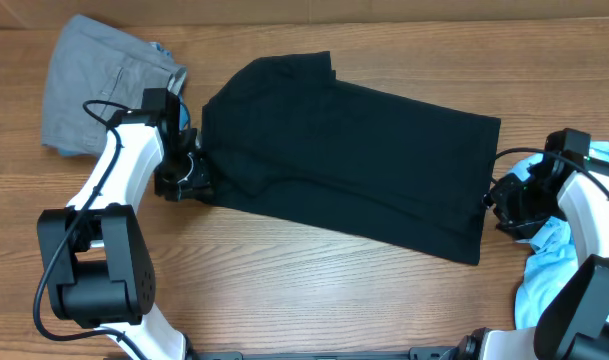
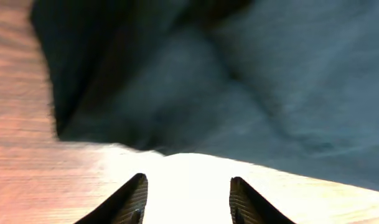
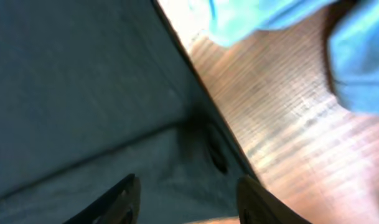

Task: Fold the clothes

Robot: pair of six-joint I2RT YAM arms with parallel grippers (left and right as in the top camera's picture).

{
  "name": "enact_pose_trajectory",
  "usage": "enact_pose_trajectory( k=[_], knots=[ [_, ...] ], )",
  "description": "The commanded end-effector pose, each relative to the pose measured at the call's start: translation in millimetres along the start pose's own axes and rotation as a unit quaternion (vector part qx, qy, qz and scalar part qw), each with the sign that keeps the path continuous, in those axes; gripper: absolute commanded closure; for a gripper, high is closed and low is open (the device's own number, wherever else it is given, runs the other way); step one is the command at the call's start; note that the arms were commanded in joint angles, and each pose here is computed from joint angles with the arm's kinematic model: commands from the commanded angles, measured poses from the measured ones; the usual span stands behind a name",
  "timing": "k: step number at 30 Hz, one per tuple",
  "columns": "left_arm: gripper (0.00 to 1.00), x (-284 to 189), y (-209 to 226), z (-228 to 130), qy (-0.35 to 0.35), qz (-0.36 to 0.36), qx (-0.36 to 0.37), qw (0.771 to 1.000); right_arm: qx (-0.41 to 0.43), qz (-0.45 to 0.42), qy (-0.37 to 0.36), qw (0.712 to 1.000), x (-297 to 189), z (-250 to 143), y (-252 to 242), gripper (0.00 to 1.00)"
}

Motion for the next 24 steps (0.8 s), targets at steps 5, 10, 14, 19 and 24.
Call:
enact_pose_trajectory(
  k=[5,10,14,19,24],
  knots=[
    [0.59,-11.7,-32.4,2.0,-0.021,-0.072,0.069,0.995,0.009,0.014,0.022,1.000,31.1,-24.4,-3.5,0.53],
    [0.62,-10.0,-42.6,2.3,-0.029,-0.073,0.086,0.993,0.000,0.039,-0.004,0.999,33.6,-15.5,2.1,0.79],
    [0.63,-9.8,-47.8,5.3,-0.041,-0.077,0.095,0.992,-0.016,0.076,-0.056,0.995,31.0,3.7,12.8,0.96],
    [0.63,-9.5,-49.2,4.9,-0.041,-0.077,0.097,0.991,-0.048,0.182,-0.068,0.980,17.8,13.8,39.3,0.73],
    [0.60,-9.3,-51.2,5.0,-0.043,-0.078,0.100,0.991,-0.052,0.189,-0.080,0.977,16.1,18.3,41.9,0.62]
  ],
)
Point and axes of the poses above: each gripper's point midway between its finger pads, its own x axis out along the fingers, its own y axis along the line the jaws close on, z = x × y, the point moved 7 cm from there along -x, back along the fingers, and after that the axes turned 8 degrees about -x, right-handed, at the moved point
